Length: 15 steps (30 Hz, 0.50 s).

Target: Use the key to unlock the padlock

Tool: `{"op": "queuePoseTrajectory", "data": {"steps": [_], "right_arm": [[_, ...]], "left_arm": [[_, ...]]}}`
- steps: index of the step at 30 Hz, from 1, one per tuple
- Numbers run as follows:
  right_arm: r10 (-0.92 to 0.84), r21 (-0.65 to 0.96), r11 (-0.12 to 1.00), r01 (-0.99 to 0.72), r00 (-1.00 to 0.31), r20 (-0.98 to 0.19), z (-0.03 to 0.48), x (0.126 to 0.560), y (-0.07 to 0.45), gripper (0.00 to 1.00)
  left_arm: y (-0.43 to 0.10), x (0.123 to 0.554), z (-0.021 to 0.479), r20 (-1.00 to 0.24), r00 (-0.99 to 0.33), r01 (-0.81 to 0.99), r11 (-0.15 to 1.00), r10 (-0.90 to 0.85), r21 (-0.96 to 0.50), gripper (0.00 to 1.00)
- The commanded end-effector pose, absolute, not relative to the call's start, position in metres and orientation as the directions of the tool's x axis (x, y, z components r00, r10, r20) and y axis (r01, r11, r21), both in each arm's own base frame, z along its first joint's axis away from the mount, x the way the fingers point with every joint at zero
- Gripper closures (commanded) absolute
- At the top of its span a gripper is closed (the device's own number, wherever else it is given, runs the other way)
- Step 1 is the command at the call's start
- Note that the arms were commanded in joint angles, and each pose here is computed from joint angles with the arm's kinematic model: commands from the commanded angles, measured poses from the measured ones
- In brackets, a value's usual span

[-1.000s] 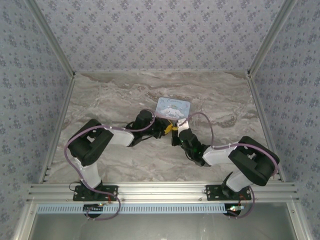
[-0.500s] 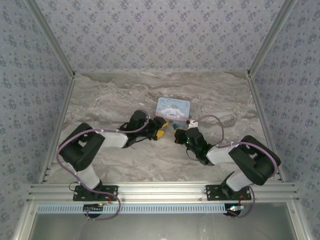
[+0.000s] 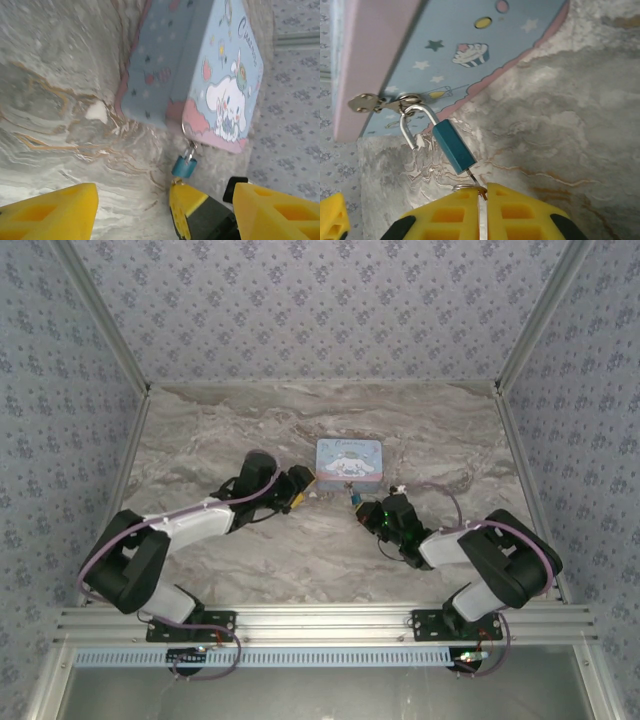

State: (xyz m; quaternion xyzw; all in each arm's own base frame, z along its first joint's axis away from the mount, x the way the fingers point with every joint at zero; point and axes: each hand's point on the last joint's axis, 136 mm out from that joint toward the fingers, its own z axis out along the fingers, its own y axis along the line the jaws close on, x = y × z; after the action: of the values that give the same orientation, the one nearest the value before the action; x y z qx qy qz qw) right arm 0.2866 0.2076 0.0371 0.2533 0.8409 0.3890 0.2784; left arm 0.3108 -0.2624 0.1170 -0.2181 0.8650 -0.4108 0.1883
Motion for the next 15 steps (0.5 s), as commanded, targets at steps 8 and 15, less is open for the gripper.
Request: {"op": "queuePoseTrajectory", "data": {"steps": [8,15], "right_arm": [[0.577,0.637,0.730,0.248,-0.722,-0.381,0.042,0.271,0.161,0.43],[0.571,0.634,0.750,0.189,-0.668,-0.476,0.066,0.257,0.129,0.01]], "left_arm": [[-0.250,0.352,0.154,-0.396,-0.852,0.011,0.746,-0.342,-0.666,0.05],[-0.275,0.386,0.142,-0.381,-0.896,0.087,0.752,-0.228,-0.653,0.04]]}}
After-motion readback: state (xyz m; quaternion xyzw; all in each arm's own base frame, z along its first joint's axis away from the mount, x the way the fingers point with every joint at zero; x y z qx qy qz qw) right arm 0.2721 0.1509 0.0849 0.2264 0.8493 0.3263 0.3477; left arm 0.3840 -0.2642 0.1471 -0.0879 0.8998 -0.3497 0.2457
